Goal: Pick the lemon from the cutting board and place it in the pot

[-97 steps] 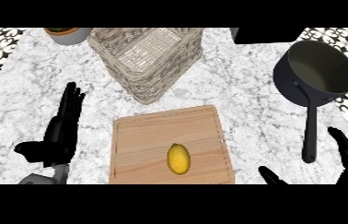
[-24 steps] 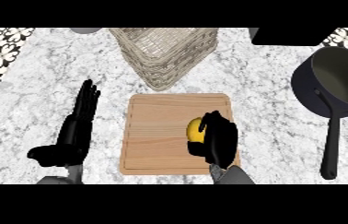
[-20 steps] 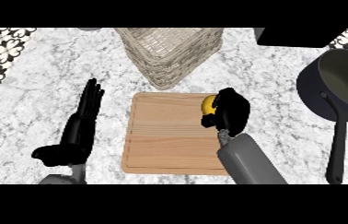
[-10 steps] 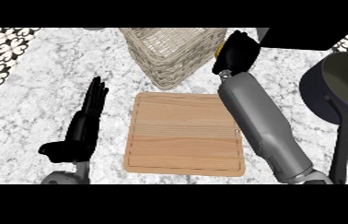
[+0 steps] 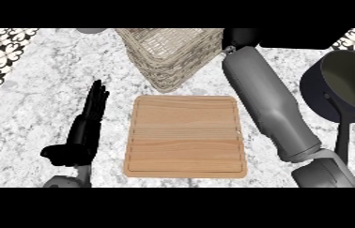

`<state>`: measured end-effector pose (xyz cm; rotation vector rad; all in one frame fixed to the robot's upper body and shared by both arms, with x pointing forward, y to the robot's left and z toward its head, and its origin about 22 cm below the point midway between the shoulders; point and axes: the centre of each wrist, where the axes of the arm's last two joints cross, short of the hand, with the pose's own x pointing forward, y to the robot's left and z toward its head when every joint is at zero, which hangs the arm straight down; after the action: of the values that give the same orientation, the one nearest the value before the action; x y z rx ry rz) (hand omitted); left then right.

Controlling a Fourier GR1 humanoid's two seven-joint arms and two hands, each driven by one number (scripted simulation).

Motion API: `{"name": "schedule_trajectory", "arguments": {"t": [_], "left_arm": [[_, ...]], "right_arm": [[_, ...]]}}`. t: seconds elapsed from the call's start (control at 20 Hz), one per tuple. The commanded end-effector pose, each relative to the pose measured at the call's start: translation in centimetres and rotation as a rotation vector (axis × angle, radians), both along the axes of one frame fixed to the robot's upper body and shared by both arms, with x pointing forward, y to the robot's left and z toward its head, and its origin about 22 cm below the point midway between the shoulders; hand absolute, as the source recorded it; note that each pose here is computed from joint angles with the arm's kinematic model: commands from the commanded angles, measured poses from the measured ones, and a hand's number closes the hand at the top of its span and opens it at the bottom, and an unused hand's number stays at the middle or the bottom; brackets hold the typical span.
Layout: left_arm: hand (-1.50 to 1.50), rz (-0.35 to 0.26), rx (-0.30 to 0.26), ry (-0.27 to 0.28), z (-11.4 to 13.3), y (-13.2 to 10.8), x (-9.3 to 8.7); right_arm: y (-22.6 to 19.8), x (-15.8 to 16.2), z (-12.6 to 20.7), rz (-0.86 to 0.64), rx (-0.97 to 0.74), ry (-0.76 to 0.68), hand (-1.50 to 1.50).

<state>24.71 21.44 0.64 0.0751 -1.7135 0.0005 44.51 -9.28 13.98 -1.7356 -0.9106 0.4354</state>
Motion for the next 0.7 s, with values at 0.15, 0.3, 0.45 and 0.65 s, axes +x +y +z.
{"name": "schedule_trajectory", "arguments": {"t": [0.15,0.3,0.45,0.65], "left_arm": [[0.0,0.022,0.006,0.0,0.0,0.8,-1.0],[0.0,0.033,0.011,-0.007,-0.2,2.0,-0.3],[0.0,0.061,0.006,0.026,0.6,1.4,-0.5],[0.0,0.074,-0.009,0.022,-0.1,2.6,-0.7]], "right_arm": [[-1.7,0.5,-0.6,-0.269,0.066,-0.069,1.5],[-4.7,0.8,-1.0,-0.311,0.046,-0.068,1.5],[-6.7,0.3,-1.9,-0.333,0.057,-0.045,1.5],[-10.8,-0.6,-2.1,-0.344,0.063,-0.072,1.5]]}}
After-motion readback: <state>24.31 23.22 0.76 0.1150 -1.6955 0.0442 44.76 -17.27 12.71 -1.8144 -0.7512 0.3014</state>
